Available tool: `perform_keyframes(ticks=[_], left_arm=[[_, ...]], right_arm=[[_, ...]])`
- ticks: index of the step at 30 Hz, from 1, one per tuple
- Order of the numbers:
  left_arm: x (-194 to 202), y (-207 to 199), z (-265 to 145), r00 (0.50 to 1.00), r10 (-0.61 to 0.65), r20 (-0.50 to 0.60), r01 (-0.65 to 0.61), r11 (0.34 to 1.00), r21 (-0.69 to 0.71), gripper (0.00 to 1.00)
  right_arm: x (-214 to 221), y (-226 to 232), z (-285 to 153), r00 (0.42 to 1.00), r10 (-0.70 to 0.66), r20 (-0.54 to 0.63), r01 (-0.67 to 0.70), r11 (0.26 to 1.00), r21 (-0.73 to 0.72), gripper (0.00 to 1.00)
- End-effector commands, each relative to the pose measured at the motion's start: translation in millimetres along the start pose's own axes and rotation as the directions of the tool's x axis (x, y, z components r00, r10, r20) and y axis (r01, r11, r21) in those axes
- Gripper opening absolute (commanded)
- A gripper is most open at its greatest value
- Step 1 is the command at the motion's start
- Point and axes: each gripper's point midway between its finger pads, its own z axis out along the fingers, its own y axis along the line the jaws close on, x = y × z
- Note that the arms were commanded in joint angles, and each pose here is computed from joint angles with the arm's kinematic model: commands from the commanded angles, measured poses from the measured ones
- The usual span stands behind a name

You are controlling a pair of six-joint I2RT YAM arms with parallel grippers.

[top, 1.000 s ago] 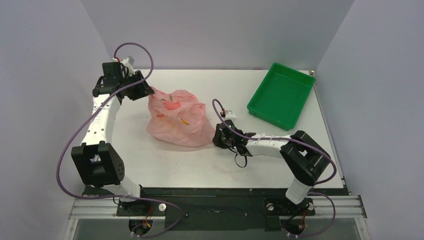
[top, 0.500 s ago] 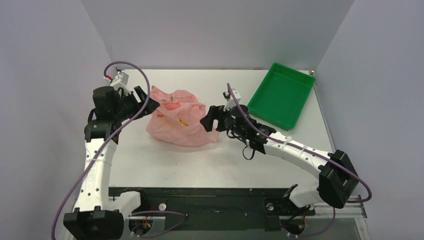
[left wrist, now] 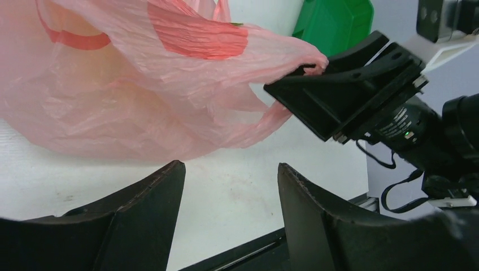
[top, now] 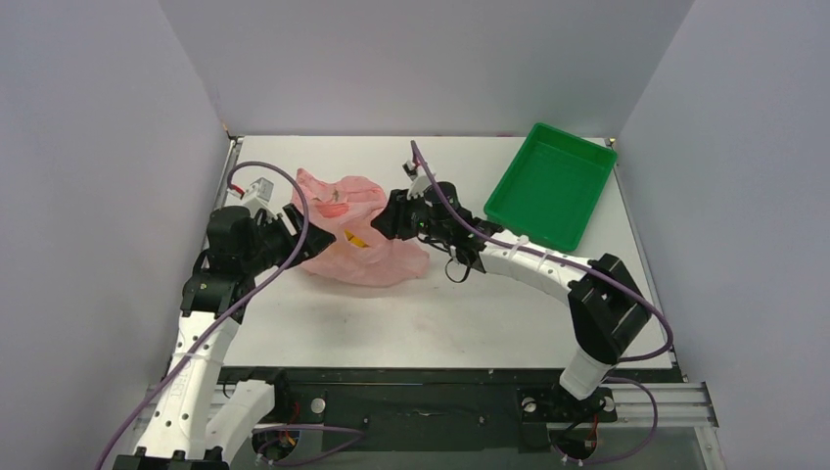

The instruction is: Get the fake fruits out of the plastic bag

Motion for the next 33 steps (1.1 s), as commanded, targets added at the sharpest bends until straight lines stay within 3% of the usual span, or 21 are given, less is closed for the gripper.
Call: perform_keyframes(ticks=[1,3,5,9,13,19,24,26,29,30,32,33], left_arm=[[-26,-9,-9,0.992,0.006,0.126,-0.005,1.000,-0.006,0.58],[-36,-5,-17,0.982,0.017,0.186,-0.009,0.999,-0.046,0.58],[-39,0,-22,0.976,0.021,0.215,-0.004,0.997,-0.080,0.59],[-39,19,-29,0.964,-0.021,0.263,0.066,0.984,-0.166,0.59],[-31,31,-36,0.943,-0.094,0.319,0.156,0.972,-0.177,0.60],[1,62,-31,0.946,-0.189,0.263,0.262,0.924,-0.278,0.63],[18,28,-1,0.969,-0.221,0.111,0.229,0.971,-0.063,0.63],[25,34,8,0.968,-0.236,0.087,0.242,0.968,-0.069,0.61],[33,47,16,0.975,-0.214,0.058,0.219,0.969,-0.110,0.51],[34,49,18,0.977,-0.207,0.050,0.211,0.971,-0.115,0.35],[35,46,21,0.983,-0.177,0.041,0.180,0.980,-0.088,0.15],[32,43,22,0.987,-0.155,0.051,0.158,0.985,-0.065,0.09]], right_arm=[[-10,59,-1,0.995,-0.092,0.025,0.095,0.981,-0.171,0.18],[3,78,-4,0.991,-0.134,0.005,0.133,0.969,-0.210,0.05],[23,97,-7,0.983,-0.185,-0.020,0.175,0.955,-0.241,0.00],[72,130,-13,0.951,-0.302,-0.070,0.272,0.921,-0.278,0.00],[93,142,-15,0.927,-0.366,-0.082,0.334,0.905,-0.264,0.00],[88,146,-11,0.922,-0.380,-0.074,0.352,0.903,-0.247,0.00],[93,149,-8,0.920,-0.382,-0.089,0.349,0.900,-0.260,0.00],[91,152,-10,0.916,-0.392,-0.082,0.360,0.896,-0.262,0.02],[84,155,-14,0.910,-0.410,-0.068,0.382,0.890,-0.248,0.06],[82,156,-16,0.907,-0.416,-0.064,0.390,0.887,-0.247,0.07],[80,158,-18,0.906,-0.418,-0.060,0.392,0.886,-0.249,0.14],[80,157,-19,0.906,-0.418,-0.061,0.392,0.886,-0.248,0.17]])
